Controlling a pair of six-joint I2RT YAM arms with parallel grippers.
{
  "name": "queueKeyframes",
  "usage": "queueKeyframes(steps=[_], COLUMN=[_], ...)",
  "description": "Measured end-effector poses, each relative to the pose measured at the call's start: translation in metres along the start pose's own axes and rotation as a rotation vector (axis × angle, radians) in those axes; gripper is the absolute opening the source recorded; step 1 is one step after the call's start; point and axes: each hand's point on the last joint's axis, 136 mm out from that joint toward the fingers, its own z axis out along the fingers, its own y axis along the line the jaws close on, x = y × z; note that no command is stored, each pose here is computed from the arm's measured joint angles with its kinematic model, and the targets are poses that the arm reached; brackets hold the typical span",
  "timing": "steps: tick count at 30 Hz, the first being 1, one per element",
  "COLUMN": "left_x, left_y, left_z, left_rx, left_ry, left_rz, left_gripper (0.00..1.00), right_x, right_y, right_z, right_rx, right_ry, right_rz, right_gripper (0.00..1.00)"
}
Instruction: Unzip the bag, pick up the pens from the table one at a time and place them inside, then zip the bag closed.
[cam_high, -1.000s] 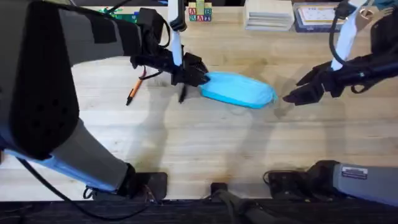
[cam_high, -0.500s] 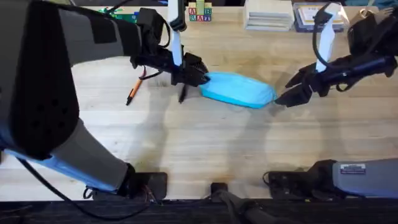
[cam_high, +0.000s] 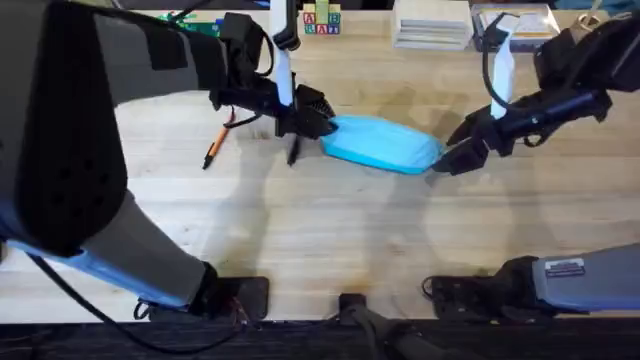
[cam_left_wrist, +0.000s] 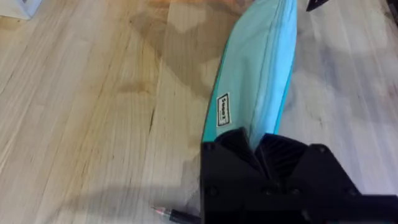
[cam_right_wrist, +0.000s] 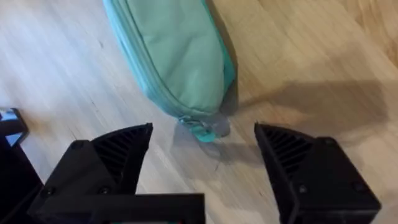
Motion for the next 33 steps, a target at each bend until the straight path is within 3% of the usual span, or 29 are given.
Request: queueKeyframes(steps=[33], left_x=[0.0], left_y=[0.0], left_z=[0.0], left_rx=[0.0], left_ry=[0.0], left_rz=[0.0], left_gripper=[0.042], right_x=[-0.0034], right_y=[0.0009], right_z=[0.0085], right_rx=[-0.051], right_ry=[-0.03], right_rz=[0.018], right_gripper=[0.988])
